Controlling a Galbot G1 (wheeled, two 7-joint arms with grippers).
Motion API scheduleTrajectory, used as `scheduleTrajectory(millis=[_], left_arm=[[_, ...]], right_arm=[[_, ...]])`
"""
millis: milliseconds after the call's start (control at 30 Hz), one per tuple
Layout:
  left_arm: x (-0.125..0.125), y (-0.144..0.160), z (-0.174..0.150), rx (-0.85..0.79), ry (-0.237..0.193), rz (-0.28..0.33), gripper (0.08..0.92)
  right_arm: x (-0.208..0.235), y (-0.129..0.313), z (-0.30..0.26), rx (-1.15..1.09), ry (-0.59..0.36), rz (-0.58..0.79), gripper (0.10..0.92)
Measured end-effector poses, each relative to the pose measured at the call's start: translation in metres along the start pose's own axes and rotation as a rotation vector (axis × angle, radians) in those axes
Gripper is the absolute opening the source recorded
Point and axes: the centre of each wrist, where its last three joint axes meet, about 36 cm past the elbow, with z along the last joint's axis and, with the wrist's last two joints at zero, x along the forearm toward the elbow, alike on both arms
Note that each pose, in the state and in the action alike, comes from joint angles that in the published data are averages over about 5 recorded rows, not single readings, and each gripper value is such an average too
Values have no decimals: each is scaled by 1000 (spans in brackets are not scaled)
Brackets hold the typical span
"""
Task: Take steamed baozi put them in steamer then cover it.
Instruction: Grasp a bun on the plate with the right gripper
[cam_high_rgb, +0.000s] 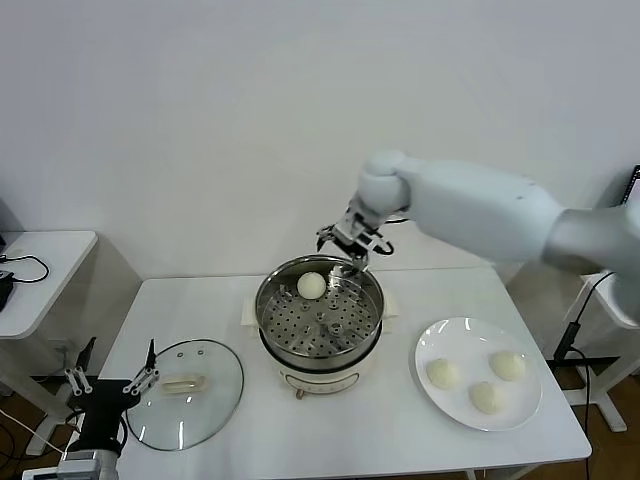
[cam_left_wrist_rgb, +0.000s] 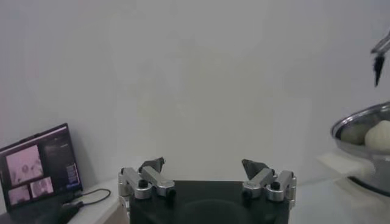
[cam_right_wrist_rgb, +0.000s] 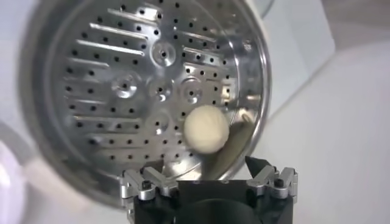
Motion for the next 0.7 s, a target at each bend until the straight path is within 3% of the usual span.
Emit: scheduleTrajectory(millis=[333,700], left_arm=[[-4,-3,-2,3,-11,22,823],[-9,-5,3,-2,-2,33,823]], right_arm=[[42,100,35,-289,49,-36,823],[24,206,57,-491,83,-115,823]])
